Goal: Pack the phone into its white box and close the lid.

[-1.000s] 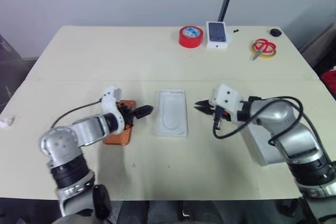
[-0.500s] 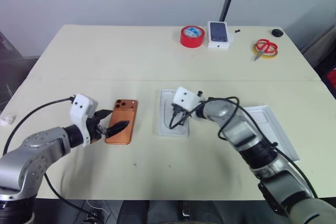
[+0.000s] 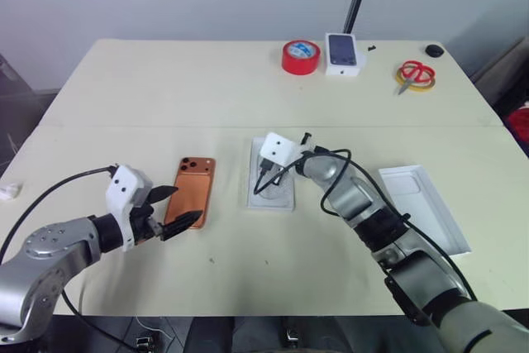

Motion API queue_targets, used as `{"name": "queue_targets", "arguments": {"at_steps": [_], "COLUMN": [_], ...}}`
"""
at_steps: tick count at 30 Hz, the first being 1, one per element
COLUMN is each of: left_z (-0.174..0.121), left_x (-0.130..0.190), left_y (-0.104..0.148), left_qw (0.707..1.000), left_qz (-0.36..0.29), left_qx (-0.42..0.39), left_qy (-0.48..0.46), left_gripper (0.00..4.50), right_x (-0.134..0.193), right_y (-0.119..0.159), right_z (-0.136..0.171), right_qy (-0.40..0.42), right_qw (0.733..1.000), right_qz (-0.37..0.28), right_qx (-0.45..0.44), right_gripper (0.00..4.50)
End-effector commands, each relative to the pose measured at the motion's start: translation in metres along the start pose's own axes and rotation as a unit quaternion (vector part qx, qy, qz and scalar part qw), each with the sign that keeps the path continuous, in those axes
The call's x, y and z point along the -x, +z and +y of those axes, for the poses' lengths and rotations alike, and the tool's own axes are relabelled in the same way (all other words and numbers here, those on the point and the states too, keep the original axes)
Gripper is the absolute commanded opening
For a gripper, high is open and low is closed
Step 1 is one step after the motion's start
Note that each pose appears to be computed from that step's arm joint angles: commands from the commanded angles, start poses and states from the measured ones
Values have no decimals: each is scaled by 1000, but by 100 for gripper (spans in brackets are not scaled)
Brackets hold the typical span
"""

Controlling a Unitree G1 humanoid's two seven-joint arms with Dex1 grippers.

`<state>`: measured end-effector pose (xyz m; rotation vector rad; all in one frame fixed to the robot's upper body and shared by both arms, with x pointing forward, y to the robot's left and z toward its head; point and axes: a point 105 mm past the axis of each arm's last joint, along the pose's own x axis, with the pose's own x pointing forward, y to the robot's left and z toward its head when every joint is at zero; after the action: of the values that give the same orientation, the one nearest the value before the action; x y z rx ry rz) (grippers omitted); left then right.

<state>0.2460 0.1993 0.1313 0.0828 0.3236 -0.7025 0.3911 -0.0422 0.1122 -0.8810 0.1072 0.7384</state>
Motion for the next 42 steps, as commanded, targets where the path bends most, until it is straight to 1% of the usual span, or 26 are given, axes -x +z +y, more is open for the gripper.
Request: {"name": "queue_targets", "arguments": {"at_steps": [1,4,6,7,10,12,16,17,21,24,32,36,42], "left_z": [16,32,40,46,58,65,70,67,54,44,21,10,-2], "left_x": [12,23,27,28,27,23,17,14,2,-8,-28,-35,-43], "left_y": [9,14,12,9,-2,-5,-12,-12,-20,-26,-30,-29,-20], "left_qw": [998,989,984,981,970,961,950,949,943,941,939,938,932], "left_qz": [-26,-54,-53,-43,-10,-4,33,34,75,101,131,130,102], "left_qx": [40,101,125,140,175,211,250,261,301,307,315,322,346], "left_qy": [51,89,111,130,170,178,182,172,124,98,41,11,-28], "left_gripper": [450,450,450,450,450,450,450,450,450,450,450,450,450], "right_x": [18,33,37,35,30,22,6,3,-7,-10,-9,-8,-8], "right_y": [41,70,83,88,95,97,90,90,94,94,96,96,96], "right_z": [-14,-5,8,19,39,53,72,75,83,87,93,95,96], "right_qy": [2,54,92,117,153,180,203,207,215,219,227,226,225], "right_qw": [996,987,982,979,977,976,976,975,973,972,969,969,969], "right_qz": [-86,-143,-157,-156,-142,-121,-68,-63,-55,-51,-59,-63,-64], "right_qx": [3,-40,-50,-51,-39,-30,35,44,62,75,80,79,76], "right_gripper": [4,4,4,4,4,4,4,4,4,4,4,4,4]}}
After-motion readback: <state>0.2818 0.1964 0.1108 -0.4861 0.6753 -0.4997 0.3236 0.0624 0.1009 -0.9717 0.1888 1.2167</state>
